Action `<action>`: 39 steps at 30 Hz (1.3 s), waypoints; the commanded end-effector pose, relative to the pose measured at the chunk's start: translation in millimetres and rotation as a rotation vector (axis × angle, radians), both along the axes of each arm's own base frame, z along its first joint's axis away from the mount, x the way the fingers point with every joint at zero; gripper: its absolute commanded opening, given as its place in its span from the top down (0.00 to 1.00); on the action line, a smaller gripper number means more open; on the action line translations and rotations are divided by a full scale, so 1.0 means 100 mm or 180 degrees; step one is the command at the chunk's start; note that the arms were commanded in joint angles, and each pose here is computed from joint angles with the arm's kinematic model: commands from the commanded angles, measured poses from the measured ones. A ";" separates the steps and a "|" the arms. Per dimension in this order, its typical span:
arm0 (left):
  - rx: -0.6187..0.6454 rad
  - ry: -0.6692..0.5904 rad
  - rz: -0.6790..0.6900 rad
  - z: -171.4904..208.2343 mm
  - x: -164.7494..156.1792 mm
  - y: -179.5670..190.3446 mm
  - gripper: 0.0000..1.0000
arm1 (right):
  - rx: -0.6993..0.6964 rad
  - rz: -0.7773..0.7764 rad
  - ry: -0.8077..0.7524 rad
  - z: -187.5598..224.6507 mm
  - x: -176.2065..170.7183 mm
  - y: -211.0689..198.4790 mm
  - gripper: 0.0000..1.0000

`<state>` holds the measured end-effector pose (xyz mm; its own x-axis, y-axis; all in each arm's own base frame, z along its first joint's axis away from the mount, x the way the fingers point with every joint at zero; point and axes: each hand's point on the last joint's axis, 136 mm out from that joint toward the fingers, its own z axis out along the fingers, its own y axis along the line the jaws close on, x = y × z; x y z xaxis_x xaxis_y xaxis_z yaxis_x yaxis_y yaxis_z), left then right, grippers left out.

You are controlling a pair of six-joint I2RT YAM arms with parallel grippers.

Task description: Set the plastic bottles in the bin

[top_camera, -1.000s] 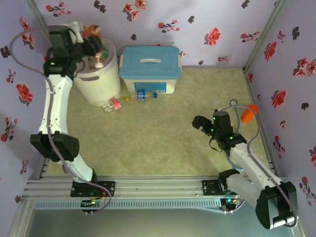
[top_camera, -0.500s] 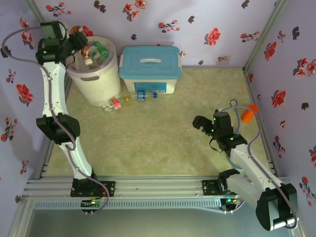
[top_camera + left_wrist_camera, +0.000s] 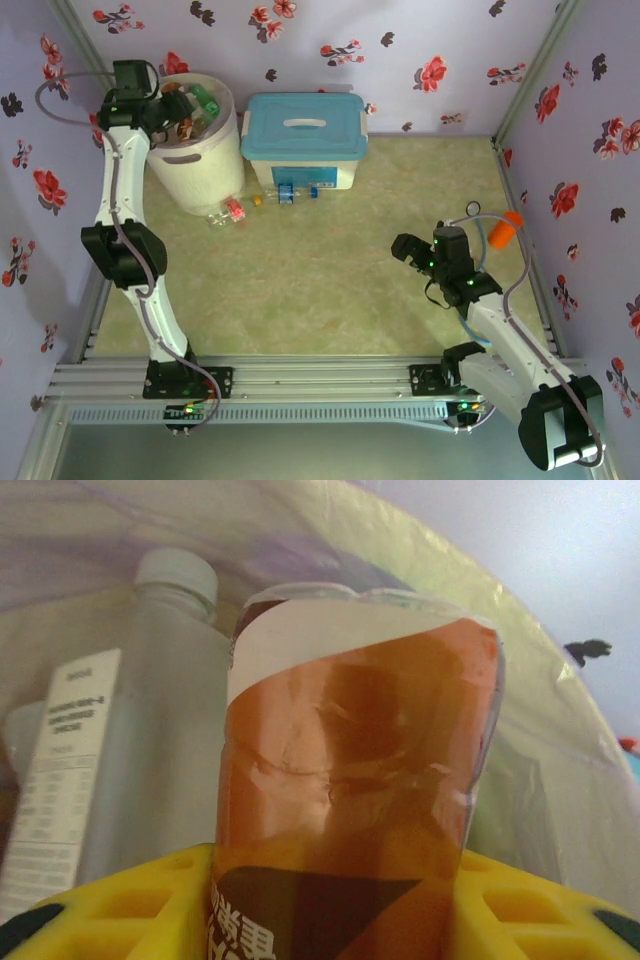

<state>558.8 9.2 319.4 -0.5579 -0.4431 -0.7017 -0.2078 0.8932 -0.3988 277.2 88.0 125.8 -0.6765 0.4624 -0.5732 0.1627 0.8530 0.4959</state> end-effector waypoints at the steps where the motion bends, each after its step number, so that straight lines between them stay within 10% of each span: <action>1: 0.0128 0.0083 -0.0263 -0.12 0.01 -0.16 0.45 | -0.0086 -0.0019 -0.0011 -0.01 -0.03 -0.04 0.01; 5: 0.0273 0.0030 -0.0349 -0.04 -0.05 -0.17 0.02 | -0.0103 -0.0044 -0.0013 -0.02 -0.05 -0.07 0.01; 20: 0.0941 -0.0501 -0.0048 0.69 -0.41 0.22 0.00 | -0.0077 -0.0032 0.0011 -0.04 -0.03 -0.04 0.01; 34: 0.0629 -0.0254 -0.0152 0.21 -0.30 0.14 0.52 | -0.0020 -0.0004 0.0009 -0.03 -0.02 -0.01 0.01; 39: 0.0521 -0.0118 -0.0247 -0.05 -0.23 0.04 0.55 | -0.0039 -0.0022 -0.0015 -0.02 -0.03 -0.03 0.01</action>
<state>528.9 22.3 327.8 -0.5386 -0.2644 -0.8000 -0.1421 0.9644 -0.2231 276.5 87.3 126.3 -0.6750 0.4632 -0.5744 0.1643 0.8532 0.4950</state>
